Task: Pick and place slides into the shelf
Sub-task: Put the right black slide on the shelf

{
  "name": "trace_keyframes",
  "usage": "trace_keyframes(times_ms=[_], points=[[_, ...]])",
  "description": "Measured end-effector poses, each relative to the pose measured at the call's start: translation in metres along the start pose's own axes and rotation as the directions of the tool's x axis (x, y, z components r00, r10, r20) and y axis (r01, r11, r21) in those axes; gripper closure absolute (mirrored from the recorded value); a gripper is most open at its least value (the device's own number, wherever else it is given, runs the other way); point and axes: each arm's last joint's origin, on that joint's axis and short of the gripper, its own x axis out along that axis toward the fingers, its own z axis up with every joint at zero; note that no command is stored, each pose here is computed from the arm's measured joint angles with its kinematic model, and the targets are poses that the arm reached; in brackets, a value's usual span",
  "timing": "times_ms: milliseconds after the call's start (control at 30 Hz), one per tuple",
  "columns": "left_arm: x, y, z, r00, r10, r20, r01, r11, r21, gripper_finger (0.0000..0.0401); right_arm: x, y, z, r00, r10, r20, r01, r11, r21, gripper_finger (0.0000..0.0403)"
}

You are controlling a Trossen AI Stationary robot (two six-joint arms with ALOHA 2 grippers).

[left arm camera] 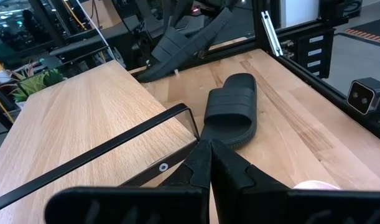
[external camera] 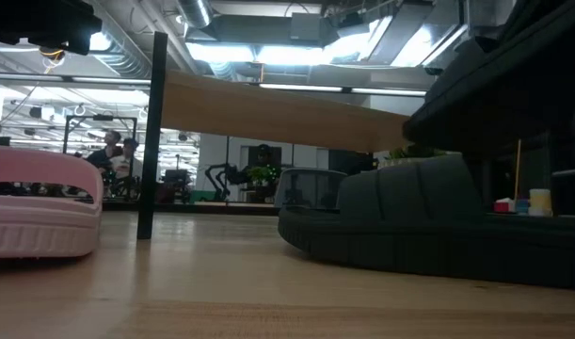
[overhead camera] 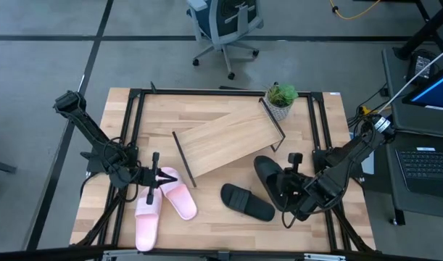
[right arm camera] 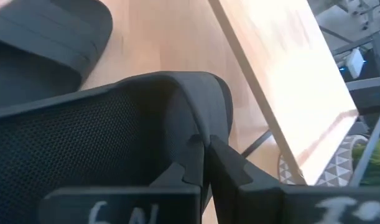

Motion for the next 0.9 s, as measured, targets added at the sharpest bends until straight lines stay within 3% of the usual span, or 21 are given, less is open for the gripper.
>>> trace_keyframes(times_ms=[267, 500, 900], points=[[0.0, 0.0, 0.0, 1.0, 0.0, -0.001, 0.0, 1.0, 0.001, 0.0401, -0.021, -0.016, 0.016, 1.0, -0.023, 0.015, 0.023, 1.0, 0.001, 0.0391], [0.0, 0.0, 0.0, 1.0, 0.0, -0.003, 0.0, 1.0, 0.003, 0.0401, -0.041, -0.032, 0.031, 0.995, -0.064, 0.076, 0.07, 0.995, -0.072, 0.0391], [0.0, 0.0, 0.0, 1.0, 0.0, -0.004, 0.0, 1.0, 0.005, 0.0401, -0.037, -0.058, 0.043, 0.984, -0.172, 0.045, 0.177, 0.969, -0.172, 0.0391]])
